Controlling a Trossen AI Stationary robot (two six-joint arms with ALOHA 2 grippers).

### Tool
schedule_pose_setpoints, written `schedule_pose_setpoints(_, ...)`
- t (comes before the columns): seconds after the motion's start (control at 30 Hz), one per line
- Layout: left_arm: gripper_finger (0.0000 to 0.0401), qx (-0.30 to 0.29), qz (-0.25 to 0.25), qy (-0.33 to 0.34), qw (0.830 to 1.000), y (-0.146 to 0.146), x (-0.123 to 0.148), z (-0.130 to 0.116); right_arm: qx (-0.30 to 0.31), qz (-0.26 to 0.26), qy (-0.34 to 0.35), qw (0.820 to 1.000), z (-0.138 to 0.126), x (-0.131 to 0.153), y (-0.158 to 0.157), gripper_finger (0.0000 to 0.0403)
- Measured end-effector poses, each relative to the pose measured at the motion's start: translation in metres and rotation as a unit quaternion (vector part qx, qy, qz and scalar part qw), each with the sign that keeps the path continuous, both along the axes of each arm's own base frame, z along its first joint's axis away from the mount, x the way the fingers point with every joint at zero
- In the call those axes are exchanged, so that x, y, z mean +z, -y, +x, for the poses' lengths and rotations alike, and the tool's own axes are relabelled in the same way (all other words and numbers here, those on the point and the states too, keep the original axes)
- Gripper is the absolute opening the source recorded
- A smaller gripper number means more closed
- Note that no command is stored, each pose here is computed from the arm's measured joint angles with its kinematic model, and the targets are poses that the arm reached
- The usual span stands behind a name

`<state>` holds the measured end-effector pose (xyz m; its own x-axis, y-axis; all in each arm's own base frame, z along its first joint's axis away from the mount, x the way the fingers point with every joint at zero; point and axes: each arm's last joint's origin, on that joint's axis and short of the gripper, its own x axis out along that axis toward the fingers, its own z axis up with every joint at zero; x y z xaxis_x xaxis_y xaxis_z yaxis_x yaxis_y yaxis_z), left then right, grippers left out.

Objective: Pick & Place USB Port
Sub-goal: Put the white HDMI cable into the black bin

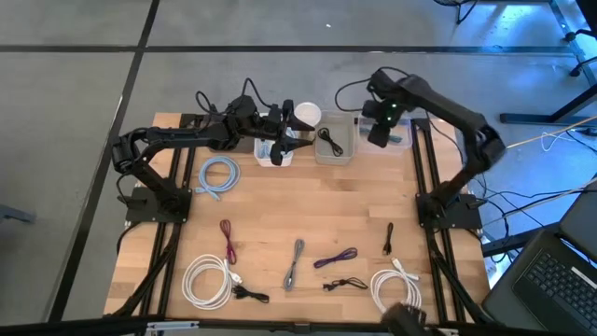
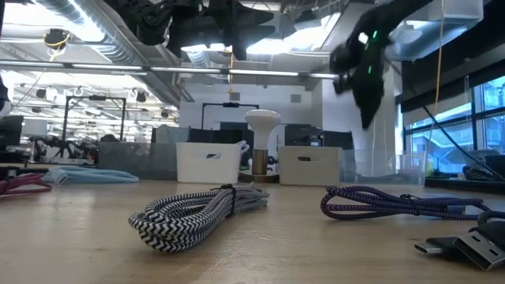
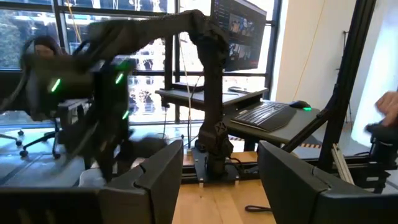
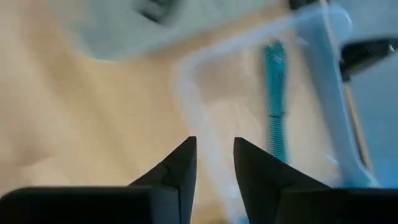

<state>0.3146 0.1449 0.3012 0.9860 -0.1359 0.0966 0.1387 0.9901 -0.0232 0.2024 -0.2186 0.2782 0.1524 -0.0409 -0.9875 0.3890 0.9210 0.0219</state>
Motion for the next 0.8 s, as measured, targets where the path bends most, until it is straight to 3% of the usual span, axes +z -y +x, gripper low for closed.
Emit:
schedule_pose_setpoints(0.2,0.0197,0.000,0.000,0.000,1.000,0.000,0.000,0.000,0.028,0.064,0.161,0.984,-0.013,0.057,-0.054,0.0105)
schedule_pose_setpoints(0.37,0.0198,0.000,0.000,0.000,1.000,0.000,0.000,0.000,0.057,0.109,0.248,0.961,-0.025,0.080,-0.097,0.0105)
schedule_pose_setpoints(0.53,0.0197,0.000,0.000,0.000,1.000,0.000,0.000,0.000,0.095,0.145,0.299,0.938,-0.022,0.078,-0.131,0.0105)
schedule_pose_setpoints(0.8,0.0196,0.007,0.003,0.007,1.000,0.000,0.002,0.000,0.148,0.186,0.323,0.916,-0.003,0.047,-0.177,0.0105)
